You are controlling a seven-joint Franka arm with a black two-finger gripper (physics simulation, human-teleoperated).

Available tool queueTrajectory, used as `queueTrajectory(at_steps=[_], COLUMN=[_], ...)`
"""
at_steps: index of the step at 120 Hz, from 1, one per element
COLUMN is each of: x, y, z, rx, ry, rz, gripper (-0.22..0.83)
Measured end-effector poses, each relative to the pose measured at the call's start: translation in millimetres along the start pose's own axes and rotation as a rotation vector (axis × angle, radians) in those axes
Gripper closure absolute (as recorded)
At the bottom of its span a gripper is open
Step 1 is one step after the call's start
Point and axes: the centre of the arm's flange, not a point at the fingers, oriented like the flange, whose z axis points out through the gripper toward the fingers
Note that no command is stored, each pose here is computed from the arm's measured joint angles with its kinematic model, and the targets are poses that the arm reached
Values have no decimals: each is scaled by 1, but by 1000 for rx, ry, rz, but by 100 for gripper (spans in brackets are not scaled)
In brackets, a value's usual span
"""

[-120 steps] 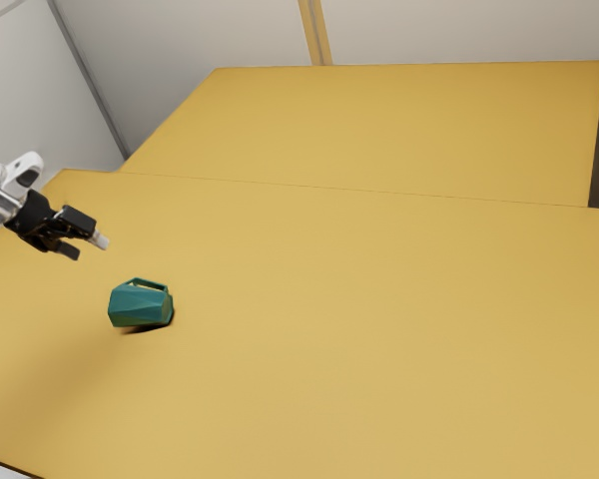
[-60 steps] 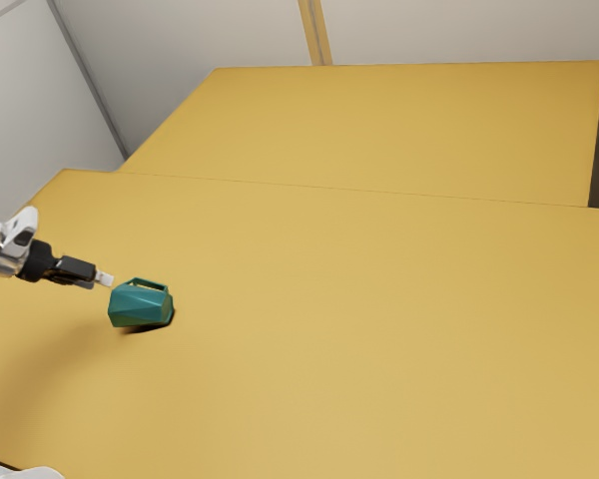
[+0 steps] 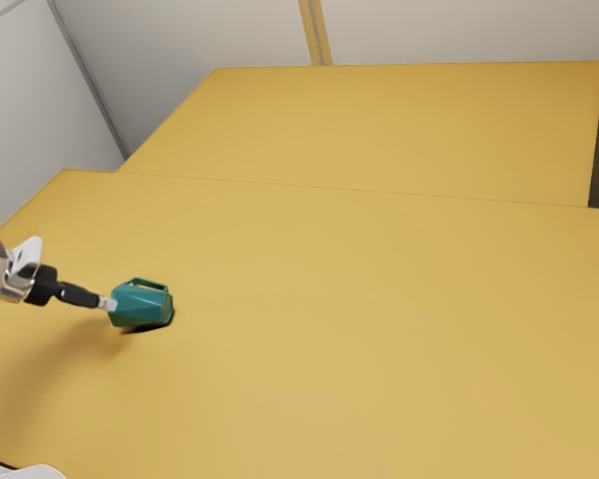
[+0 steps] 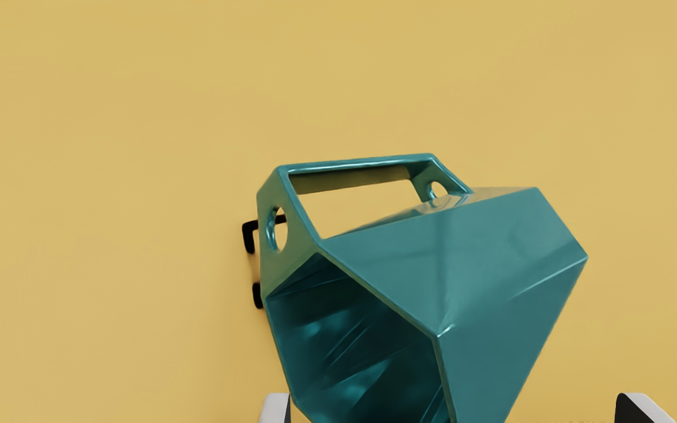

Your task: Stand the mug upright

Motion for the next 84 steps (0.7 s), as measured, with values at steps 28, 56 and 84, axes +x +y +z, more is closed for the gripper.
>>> queueTrajectory(at_steps=[28,56,84], x=[3,-14,-15], y=[13,27,26], z=[24,29,27], rx=[-40,-51,-43], ry=[2,39,69], rz=[83,89,120], gripper=[0,8,34])
